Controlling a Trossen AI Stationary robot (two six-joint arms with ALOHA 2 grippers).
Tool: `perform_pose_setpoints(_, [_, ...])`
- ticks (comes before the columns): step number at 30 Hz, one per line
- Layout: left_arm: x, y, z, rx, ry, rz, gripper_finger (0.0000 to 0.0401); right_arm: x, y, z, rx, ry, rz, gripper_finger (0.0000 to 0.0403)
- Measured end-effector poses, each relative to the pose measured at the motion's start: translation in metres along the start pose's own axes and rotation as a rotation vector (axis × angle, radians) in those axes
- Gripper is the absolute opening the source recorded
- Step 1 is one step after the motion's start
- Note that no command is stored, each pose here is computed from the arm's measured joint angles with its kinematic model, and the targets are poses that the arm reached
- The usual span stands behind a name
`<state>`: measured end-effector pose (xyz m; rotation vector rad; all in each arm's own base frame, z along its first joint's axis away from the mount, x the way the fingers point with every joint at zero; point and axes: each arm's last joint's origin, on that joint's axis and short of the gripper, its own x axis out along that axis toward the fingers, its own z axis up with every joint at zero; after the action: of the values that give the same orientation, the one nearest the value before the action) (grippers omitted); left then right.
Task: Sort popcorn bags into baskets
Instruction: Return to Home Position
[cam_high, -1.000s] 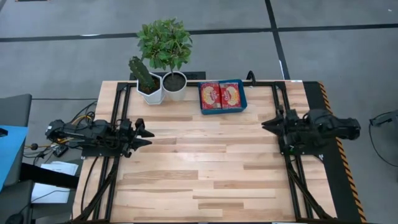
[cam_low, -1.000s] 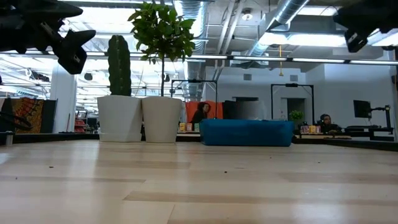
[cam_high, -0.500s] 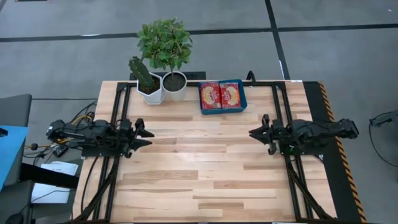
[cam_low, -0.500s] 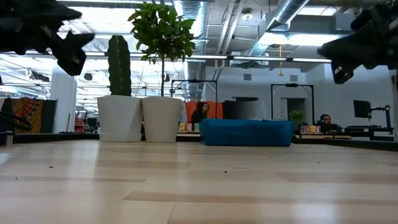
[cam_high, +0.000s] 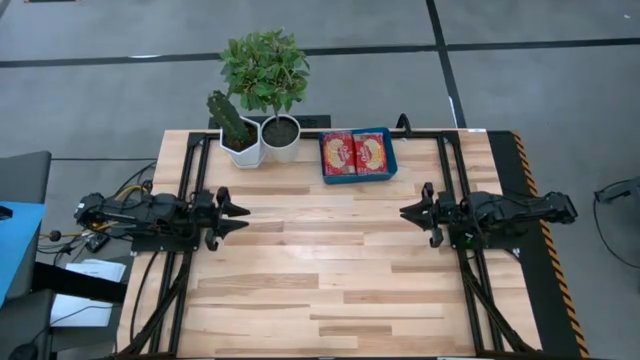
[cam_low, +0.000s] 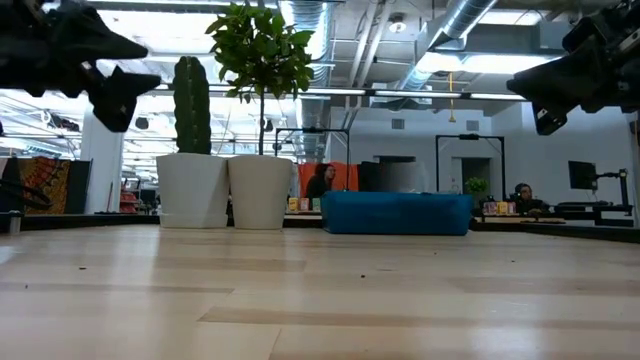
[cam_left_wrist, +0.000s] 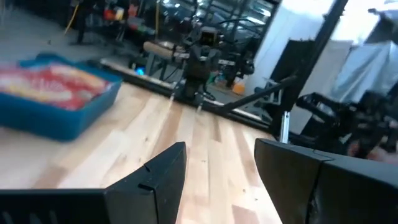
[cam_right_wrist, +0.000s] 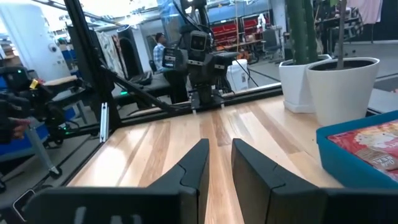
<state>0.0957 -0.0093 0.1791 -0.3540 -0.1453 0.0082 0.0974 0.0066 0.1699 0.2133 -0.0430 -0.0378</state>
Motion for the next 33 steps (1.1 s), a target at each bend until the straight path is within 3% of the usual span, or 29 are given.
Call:
perform_pose_setpoints(7, [-0.0003,0.0028,-0.0074,-0.256,0.07,0.042,0.0183,0.0,0.0,-0.0002,0.0,0.0,0.0,0.0093])
perform_pose_setpoints(33, [-0.0003,0.0028,-0.0073,-0.237,0.07,0.04,0.0183,0.0001,-0.0002,-0.0007,0.001,0.003,-0.002,0.0093])
